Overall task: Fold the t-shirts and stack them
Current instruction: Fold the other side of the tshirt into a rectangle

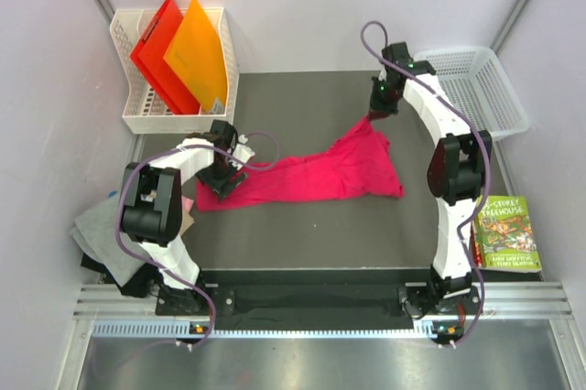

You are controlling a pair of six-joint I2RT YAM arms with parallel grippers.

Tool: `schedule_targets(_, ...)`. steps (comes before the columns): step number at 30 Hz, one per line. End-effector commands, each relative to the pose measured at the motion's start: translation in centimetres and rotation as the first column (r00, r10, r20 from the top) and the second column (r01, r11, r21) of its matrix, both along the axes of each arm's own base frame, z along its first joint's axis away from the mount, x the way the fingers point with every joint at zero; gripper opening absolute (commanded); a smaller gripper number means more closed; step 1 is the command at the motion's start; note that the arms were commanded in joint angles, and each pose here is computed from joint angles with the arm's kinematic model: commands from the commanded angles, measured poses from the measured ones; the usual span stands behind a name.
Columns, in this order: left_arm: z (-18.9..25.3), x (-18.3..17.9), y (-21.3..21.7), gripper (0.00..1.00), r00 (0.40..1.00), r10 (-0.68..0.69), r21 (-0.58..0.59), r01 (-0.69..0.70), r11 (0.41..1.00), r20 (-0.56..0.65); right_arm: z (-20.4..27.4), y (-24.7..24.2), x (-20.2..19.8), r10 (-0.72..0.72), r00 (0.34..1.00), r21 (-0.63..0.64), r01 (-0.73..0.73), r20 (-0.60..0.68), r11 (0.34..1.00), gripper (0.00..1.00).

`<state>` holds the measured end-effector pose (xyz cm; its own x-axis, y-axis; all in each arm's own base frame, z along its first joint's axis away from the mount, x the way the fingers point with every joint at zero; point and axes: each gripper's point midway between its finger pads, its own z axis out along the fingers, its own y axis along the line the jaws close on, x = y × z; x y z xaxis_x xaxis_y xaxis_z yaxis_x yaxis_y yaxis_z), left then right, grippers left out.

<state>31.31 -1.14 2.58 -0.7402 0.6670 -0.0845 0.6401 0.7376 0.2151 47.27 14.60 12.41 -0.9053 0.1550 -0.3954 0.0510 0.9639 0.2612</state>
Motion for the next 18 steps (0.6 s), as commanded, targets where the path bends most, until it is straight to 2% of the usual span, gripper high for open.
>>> schedule_targets(1, 0.0, -1.4, 1.3, 0.78, 0.999, 0.005, 0.038, -0.003, 0.999, -0.046, 1.2, 1.0, 1.6, 0.016, 1.000, 0.016, -0.016, 0.026, 1.000, 0.00)
schedule_targets(4, 0.1, -1.5, 1.3, 0.78, 0.999, 0.004, 0.038, -0.002, 0.999, -0.045, -0.7, 1.5, 1.1, 0.020, 0.999, 0.036, -0.019, -0.024, 0.999, 0.06)
schedule_targets(5, 0.2, -1.3, 1.3, 0.78, 0.999, 0.004, 0.039, -0.002, 0.999, -0.040, -2.0, 1.5, 0.4, 0.023, 0.998, 0.031, -0.021, -0.059, 0.999, 0.22)
schedule_targets(6, 0.3, -1.4, 1.3, 0.78, 0.999, 0.002, 0.039, -0.001, 0.999, -0.038, -2.5, 1.4, 0.1, 0.023, 0.997, 0.027, -0.022, -0.073, 0.999, 0.33)
schedule_targets(10, 0.1, -1.6, 1.4, 0.78, 0.999, 0.002, 0.040, -0.001, 0.999, -0.048, -4.0, -0.2, -0.8, -0.010, 0.994, -0.050, 0.005, -0.111, 0.999, 0.50)
schedule_targets(11, 0.0, -1.7, 1.3, 0.78, 0.999, 0.002, 0.038, 0.000, 0.999, -0.051, -3.7, -0.6, -0.7, -0.018, 0.995, -0.067, 0.011, -0.100, 0.998, 0.59)
schedule_targets(14, -0.2, -1.9, 1.3, 0.78, 0.998, 0.004, 0.034, -0.002, 0.999, -0.060, -1.6, -1.5, -0.1, -0.041, 0.999, -0.112, 0.038, -0.032, 0.993, 0.63)
schedule_targets(18, -0.1, -1.8, 1.2, 0.77, 0.998, 0.005, 0.033, -0.003, 0.999, -0.061, 1.7, -1.8, -0.2, -0.038, 0.998, -0.149, 0.046, 0.052, 0.988, 0.63)
